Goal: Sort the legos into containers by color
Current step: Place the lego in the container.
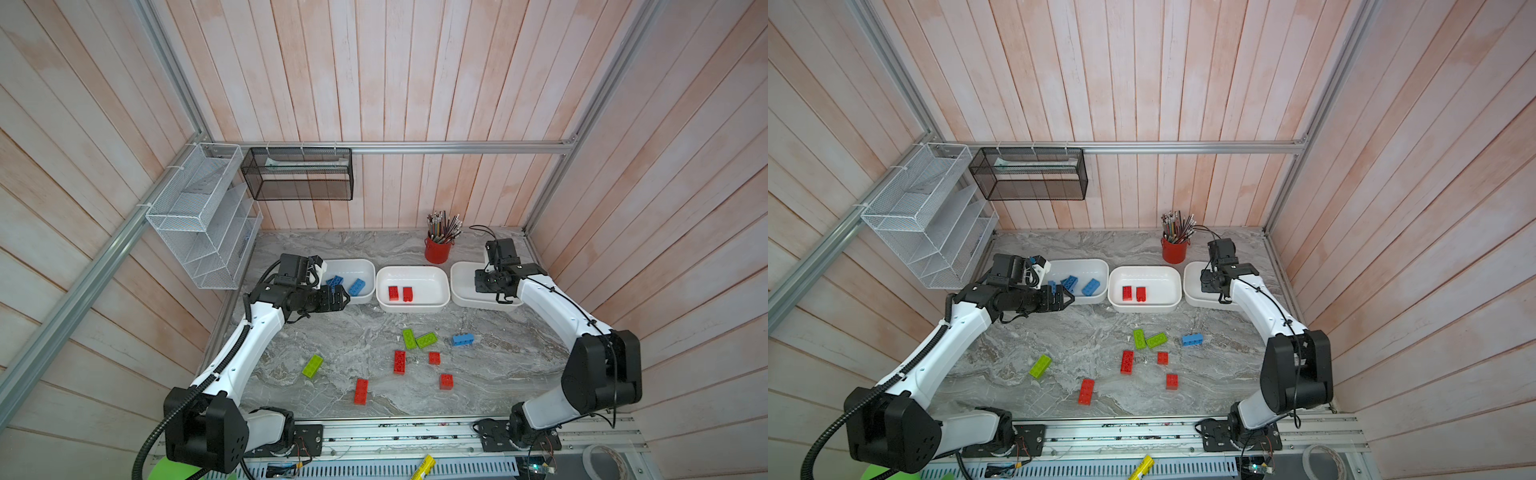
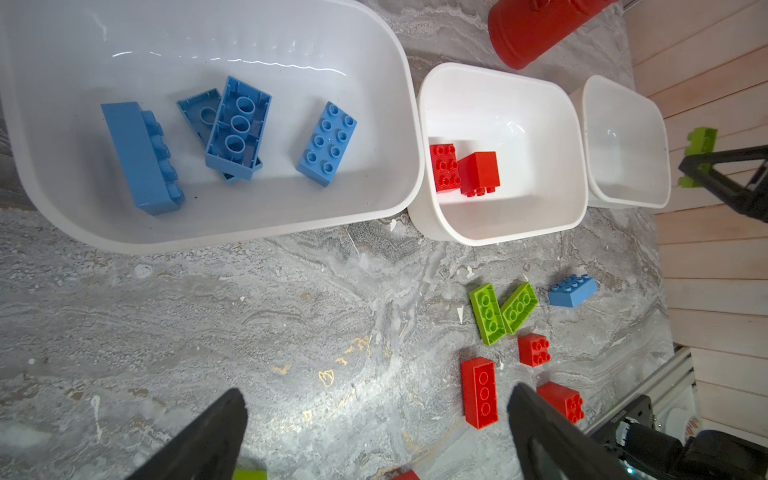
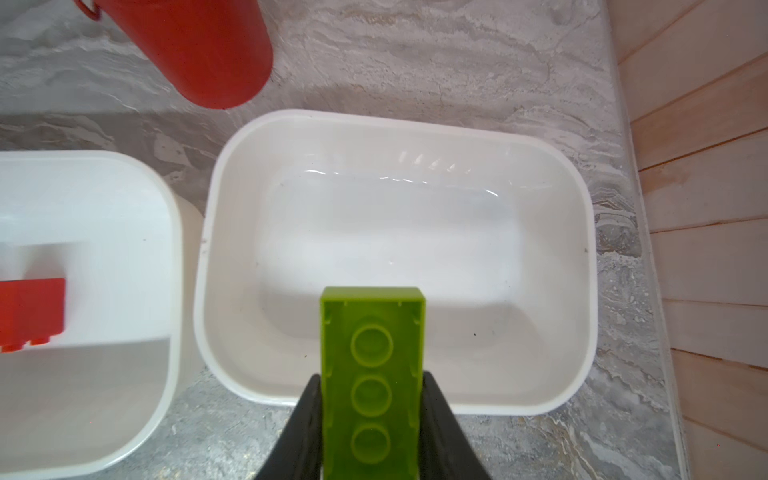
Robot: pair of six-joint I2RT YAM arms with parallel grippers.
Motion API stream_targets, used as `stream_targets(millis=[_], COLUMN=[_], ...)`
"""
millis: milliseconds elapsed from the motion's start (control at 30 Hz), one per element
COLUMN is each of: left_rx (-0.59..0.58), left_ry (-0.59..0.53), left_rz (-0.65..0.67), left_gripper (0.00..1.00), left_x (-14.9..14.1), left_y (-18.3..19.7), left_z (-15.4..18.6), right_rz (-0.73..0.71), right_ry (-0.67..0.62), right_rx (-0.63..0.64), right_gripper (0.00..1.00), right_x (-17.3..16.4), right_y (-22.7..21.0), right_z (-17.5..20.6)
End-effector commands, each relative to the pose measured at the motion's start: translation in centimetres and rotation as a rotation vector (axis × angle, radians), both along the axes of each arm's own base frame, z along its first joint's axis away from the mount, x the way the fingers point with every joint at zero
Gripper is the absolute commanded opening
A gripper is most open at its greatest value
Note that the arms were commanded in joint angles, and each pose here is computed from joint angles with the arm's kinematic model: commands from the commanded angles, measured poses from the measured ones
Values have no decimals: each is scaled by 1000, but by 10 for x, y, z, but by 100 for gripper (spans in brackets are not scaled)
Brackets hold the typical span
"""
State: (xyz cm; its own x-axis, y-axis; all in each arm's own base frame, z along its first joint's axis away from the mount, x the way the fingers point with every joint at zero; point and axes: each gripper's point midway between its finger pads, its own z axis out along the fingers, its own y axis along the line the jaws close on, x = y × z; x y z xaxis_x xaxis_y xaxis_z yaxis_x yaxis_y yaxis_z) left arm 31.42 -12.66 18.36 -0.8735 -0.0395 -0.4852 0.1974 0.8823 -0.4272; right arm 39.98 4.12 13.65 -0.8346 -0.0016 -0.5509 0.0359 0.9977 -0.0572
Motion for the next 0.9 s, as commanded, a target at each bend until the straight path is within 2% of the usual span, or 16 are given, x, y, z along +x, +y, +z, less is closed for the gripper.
stream_targets(millis=[0, 300, 600, 867], left_rx=[-21, 15, 33, 58], left_ry=[-31, -32, -21, -18], left_rz=[-10, 1, -2, -8], left_gripper=[100, 100, 100, 100], left_x=[7, 3, 2, 4], left_y=[-5, 1, 3, 6], left_z=[11, 7, 0, -1], right_rz=[61, 51, 64, 87], right_ry=[14, 100, 175, 193], right_rx=[33, 35, 32, 21], right_gripper=[24, 26, 30, 48], right_x=[20, 46, 49, 51], right_y=[4, -2, -1, 1], right_z=[-14, -59, -86, -82])
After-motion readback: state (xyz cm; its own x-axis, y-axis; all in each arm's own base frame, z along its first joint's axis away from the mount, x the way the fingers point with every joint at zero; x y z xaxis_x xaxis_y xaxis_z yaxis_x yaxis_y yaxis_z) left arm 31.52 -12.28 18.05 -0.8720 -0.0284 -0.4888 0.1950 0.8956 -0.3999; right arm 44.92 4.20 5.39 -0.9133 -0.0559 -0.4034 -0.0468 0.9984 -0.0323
